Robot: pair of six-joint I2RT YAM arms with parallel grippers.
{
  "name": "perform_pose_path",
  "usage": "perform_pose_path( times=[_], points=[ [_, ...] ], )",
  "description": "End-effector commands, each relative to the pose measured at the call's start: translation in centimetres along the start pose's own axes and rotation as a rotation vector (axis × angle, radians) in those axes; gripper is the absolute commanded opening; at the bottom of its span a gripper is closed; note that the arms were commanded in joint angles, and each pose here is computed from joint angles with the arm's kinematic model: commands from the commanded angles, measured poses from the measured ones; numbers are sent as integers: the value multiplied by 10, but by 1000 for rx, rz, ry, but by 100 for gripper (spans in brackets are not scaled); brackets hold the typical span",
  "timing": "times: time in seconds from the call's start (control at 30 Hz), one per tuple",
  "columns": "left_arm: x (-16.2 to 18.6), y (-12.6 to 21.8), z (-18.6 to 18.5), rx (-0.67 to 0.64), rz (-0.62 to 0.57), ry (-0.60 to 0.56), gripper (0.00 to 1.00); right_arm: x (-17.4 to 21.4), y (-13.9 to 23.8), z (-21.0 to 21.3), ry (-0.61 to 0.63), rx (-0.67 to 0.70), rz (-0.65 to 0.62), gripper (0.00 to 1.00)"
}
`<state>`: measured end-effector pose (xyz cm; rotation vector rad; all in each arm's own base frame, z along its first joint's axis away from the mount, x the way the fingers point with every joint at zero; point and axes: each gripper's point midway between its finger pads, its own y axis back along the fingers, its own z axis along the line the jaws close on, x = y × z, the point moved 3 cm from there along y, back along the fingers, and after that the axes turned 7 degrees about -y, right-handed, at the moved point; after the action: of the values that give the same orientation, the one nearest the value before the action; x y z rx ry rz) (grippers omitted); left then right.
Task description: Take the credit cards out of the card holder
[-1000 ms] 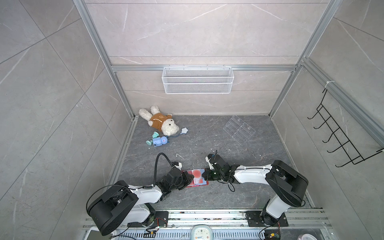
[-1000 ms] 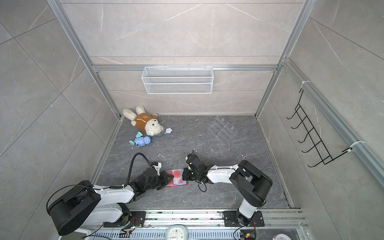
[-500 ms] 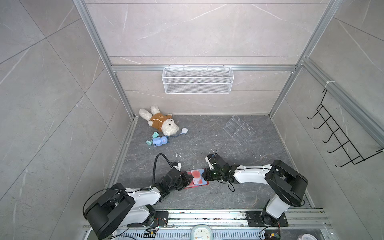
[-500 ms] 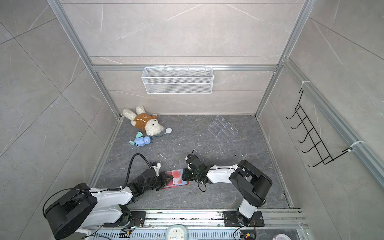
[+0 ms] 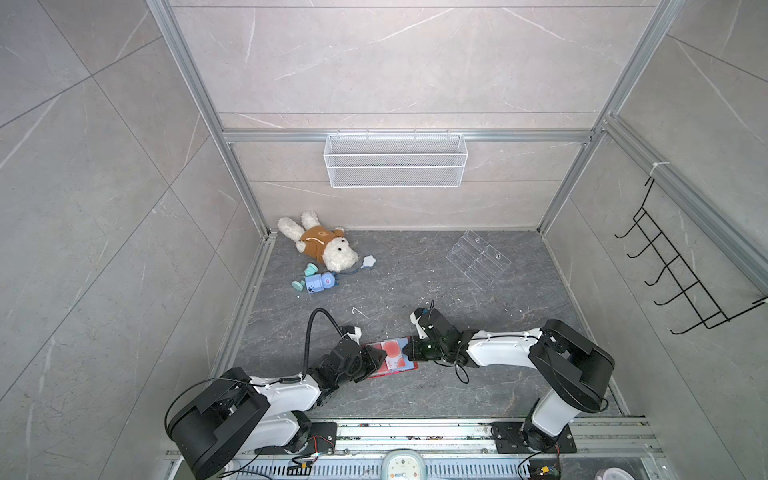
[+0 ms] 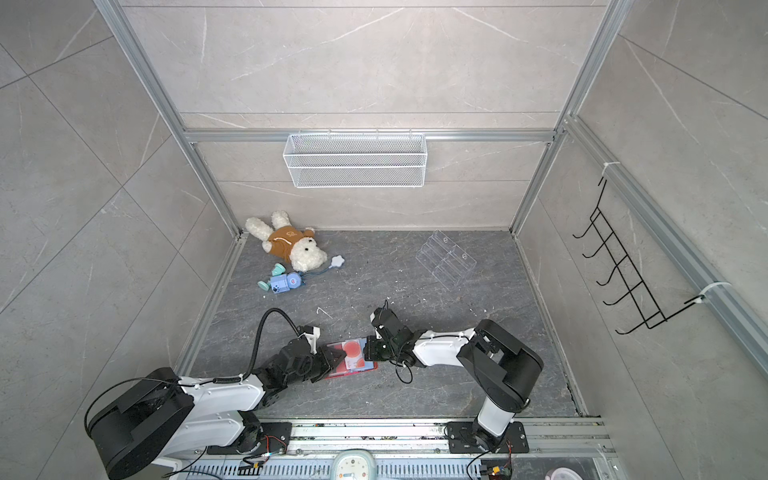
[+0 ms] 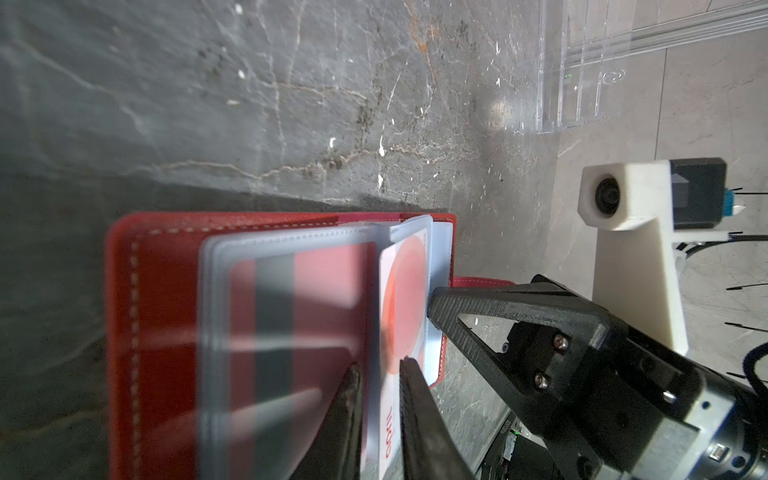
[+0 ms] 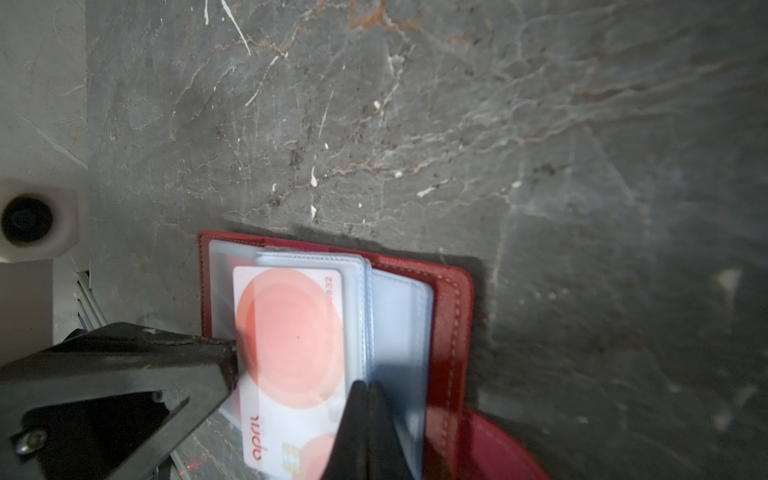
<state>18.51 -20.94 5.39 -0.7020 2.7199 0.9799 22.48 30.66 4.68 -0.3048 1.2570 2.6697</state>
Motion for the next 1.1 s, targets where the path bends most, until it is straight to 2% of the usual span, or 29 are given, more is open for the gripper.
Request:
perform_pose_path(
  times=[0.0, 0.47, 0.6, 0.77, 1.07],
  points=[
    [-3, -1, -2, 13, -15, -1, 20, 12, -6, -19, -24, 59, 42, 0],
    [-4, -11, -6, 25, 0, 6, 19, 12, -5, -17, -24, 51, 43, 0],
    [-5, -12, -7, 27, -1, 1, 14, 11, -5, -16, -23, 50, 42, 0],
    [-4, -11, -6, 20, 0, 0, 1, 12, -3, -16, -23, 50, 43, 0],
    [-6, 0, -2, -17, -21, -7, 0, 13, -2, -26, -40, 107, 40, 0]
  ],
)
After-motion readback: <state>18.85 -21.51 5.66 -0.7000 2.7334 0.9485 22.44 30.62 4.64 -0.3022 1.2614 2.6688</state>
